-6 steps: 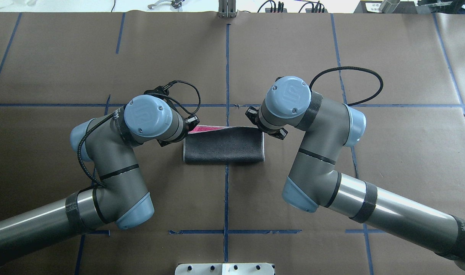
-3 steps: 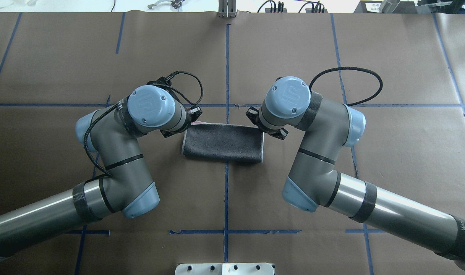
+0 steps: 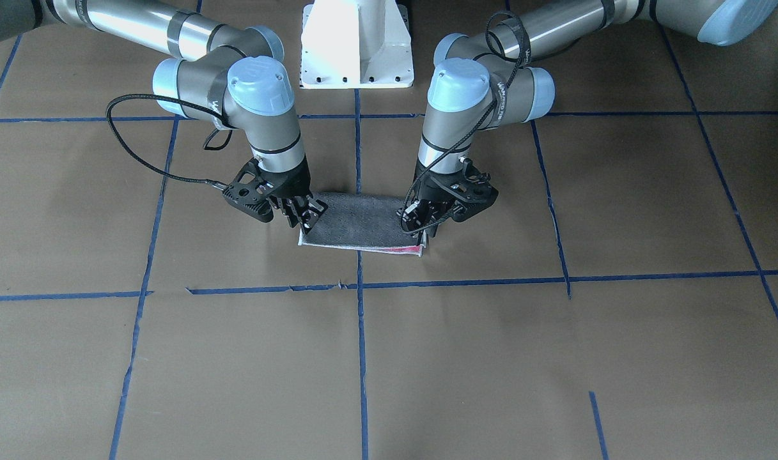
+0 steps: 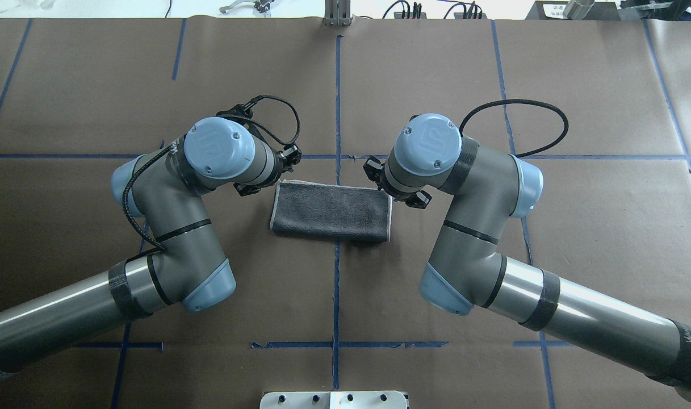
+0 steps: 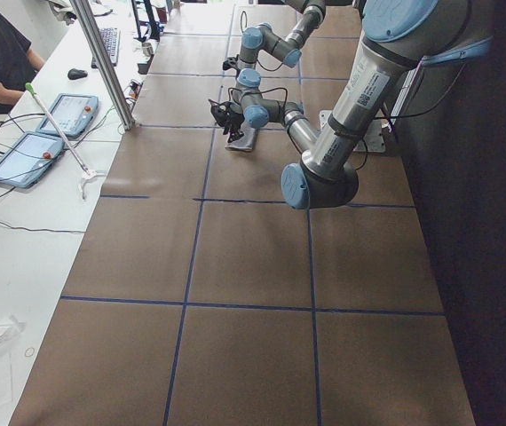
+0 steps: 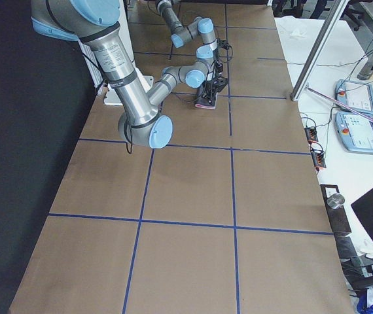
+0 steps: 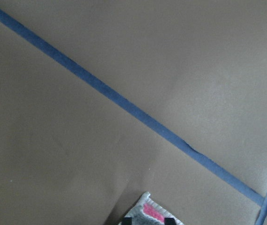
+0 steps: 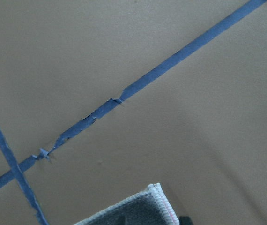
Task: Fold towel twice with both arms
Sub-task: 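Release the folded edge and raise both grippers, then grasp the folded strip's end nearest the left gripper with the left gripper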
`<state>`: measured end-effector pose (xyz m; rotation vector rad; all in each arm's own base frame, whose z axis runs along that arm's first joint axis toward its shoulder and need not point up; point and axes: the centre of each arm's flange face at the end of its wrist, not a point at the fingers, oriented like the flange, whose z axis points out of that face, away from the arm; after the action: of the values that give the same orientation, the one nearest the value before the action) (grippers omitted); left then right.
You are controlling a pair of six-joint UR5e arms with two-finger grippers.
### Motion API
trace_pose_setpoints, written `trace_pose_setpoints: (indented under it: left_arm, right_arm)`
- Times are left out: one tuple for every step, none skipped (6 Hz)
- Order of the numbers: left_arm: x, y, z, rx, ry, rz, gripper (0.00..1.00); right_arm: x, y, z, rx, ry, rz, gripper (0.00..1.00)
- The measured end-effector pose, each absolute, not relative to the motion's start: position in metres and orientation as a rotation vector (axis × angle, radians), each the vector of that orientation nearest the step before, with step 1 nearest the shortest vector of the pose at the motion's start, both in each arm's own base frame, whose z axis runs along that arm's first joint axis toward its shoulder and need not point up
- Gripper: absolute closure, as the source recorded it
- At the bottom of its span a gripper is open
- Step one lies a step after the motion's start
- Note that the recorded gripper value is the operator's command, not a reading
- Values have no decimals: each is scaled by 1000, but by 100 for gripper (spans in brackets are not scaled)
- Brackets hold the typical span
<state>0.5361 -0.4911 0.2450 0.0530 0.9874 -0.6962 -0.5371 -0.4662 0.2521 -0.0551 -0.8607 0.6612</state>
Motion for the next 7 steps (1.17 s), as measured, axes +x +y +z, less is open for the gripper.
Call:
trace_pose_setpoints:
  left_arm:
    - [531, -493, 242, 55, 1009, -696, 23]
    - [532, -487, 241, 48, 1017, -695, 23]
    - [539, -474, 247, 6, 1012, -716, 23]
    - [544, -458, 260, -56, 998, -747, 23]
    - [544, -447, 272, -106, 982, -775, 23]
    - [545, -440, 281, -140, 969, -797, 24]
    - [551, -431, 285, -166, 959, -800, 25]
  right_arm:
    - [-526, -462, 240, -66, -893, 652, 0]
    - [-506, -455, 233, -82, -929, 641, 0]
    - [-483, -448, 232, -93, -955, 636, 0]
    - [-471, -445, 231, -100, -970, 633, 0]
    - [-467, -443, 231, -102, -974, 633, 0]
    - [-466, -442, 231, -103, -976, 631, 0]
    - [-465, -441, 230, -103, -978, 630, 0]
